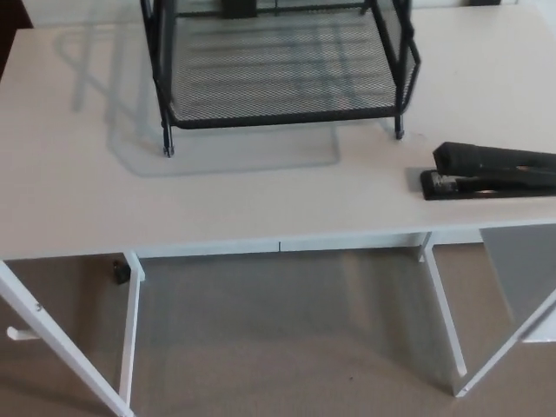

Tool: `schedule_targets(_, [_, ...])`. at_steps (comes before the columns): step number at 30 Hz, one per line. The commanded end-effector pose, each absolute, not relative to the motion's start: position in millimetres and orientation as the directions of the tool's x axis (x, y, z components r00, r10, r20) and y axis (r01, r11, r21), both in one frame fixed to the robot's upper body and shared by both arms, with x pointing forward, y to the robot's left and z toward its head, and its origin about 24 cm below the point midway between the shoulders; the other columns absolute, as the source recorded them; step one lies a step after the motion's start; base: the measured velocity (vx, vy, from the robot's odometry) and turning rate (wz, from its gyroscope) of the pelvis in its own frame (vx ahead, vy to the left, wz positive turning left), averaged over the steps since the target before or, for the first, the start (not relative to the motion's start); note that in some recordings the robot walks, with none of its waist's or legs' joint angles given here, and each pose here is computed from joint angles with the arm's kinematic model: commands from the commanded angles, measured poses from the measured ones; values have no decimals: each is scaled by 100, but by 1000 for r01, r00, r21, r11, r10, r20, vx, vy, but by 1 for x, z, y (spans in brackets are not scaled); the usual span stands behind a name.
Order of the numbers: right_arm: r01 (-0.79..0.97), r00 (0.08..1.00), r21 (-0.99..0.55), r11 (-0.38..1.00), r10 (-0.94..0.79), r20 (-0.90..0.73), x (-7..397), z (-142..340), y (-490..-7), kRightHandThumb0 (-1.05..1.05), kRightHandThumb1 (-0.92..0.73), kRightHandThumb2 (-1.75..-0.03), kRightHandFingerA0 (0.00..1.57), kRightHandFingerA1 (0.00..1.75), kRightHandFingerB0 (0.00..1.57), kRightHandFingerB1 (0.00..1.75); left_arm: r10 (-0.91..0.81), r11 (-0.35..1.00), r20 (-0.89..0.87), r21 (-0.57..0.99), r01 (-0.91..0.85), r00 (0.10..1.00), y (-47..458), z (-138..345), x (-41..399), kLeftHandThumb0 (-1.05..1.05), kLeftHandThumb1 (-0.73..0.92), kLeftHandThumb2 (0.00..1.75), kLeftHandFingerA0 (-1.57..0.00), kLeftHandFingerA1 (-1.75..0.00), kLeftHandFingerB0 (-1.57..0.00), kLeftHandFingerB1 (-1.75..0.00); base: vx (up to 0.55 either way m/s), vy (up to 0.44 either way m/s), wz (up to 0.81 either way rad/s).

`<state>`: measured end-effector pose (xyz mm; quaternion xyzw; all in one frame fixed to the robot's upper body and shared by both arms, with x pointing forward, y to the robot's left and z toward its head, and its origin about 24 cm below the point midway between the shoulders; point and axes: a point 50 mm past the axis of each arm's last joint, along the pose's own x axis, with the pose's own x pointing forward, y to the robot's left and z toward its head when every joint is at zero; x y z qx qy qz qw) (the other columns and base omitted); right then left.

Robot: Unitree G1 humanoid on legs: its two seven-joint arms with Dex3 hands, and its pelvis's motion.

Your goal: The robot walks towards a desk on which a file tray is kept in the middle and a stapler is kept to its right. The robot lifts the stapler using its right hand and places it on the file tray.

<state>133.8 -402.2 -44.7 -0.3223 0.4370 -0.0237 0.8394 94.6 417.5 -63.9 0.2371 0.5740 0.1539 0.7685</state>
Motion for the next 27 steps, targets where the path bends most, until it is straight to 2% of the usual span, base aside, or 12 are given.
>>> schedule_targets(1, [-229, 621, -564, 793, -327, -712, 129, -44, -405, -74, -53, -94, 2, 28, 5, 31, 518, 832, -807, 552, 49, 284, 421, -61, 92, -68, 39, 123, -65, -91, -42, -79, 82, 5, 6])
schedule_targets(27, [-231, 604, -548, 804, -323, -728, 117, -51, -402, -74, -53, -94, 2, 28, 5, 31, 527, 824, -804, 563, 68, 275, 425, -58, 89, -68, 39, 123, -65, -91, -42, -79, 6, 0, 1])
